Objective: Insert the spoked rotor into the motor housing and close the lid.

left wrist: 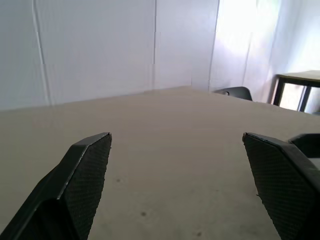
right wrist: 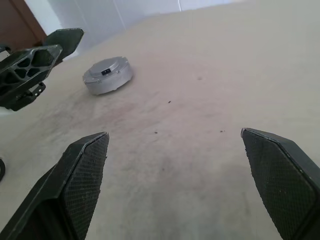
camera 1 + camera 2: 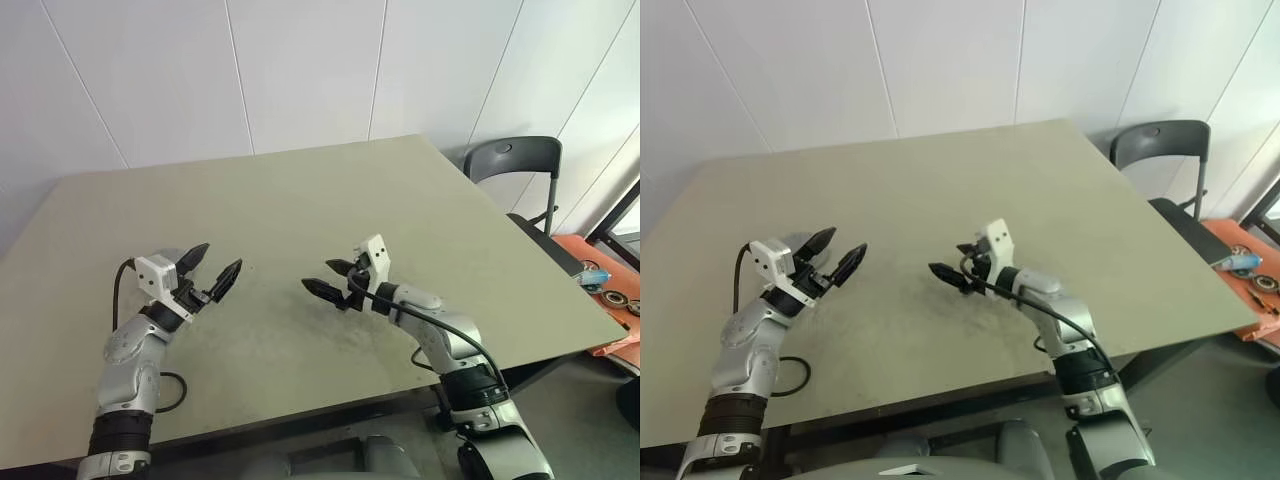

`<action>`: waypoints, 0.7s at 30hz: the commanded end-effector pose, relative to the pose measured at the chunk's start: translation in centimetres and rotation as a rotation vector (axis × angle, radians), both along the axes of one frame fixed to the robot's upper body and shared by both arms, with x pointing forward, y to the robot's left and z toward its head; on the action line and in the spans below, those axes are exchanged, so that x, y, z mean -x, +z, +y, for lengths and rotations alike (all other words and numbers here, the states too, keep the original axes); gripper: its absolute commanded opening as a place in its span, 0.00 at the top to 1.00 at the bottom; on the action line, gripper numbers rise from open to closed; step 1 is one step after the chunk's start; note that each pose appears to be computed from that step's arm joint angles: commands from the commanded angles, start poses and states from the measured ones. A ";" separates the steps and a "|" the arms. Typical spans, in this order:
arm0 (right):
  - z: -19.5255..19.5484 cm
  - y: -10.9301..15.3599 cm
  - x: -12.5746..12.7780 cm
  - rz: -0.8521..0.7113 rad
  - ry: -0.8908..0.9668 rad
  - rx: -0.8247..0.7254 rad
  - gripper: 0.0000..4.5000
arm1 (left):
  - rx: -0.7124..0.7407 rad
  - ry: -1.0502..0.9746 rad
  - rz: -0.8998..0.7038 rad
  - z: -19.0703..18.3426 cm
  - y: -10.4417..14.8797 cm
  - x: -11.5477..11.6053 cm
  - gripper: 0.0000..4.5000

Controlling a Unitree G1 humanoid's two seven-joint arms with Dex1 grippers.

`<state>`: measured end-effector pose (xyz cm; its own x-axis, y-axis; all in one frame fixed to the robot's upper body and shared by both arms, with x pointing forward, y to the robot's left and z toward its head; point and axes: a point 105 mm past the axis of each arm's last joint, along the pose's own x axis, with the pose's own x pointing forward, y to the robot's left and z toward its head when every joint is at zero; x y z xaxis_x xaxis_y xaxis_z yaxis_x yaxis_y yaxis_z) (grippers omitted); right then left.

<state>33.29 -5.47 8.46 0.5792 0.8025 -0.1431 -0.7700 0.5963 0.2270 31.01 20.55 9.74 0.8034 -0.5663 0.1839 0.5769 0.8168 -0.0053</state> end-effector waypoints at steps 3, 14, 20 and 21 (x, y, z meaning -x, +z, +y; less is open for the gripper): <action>-1.6 2.3 0.1 -0.204 -0.004 0.053 0.00 | -0.069 -0.190 -0.005 -2.7 -1.0 2.7 0.01; -1.3 1.7 1.1 -0.220 0.069 0.058 0.00 | -0.102 -0.196 -0.030 -4.9 -2.4 8.2 0.01; -1.5 1.2 1.3 -0.197 0.097 0.065 0.00 | -0.112 -0.134 -0.088 -3.9 -0.8 9.3 0.01; -1.5 1.1 1.4 -0.195 0.101 0.067 0.00 | -0.115 -0.127 -0.097 -3.7 -0.4 9.1 0.01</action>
<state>31.97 -7.12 8.59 0.5313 0.8379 -0.1248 -0.8400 0.5402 0.0511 21.50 16.31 7.21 0.7068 -0.6952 0.1308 0.6914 0.7180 0.0805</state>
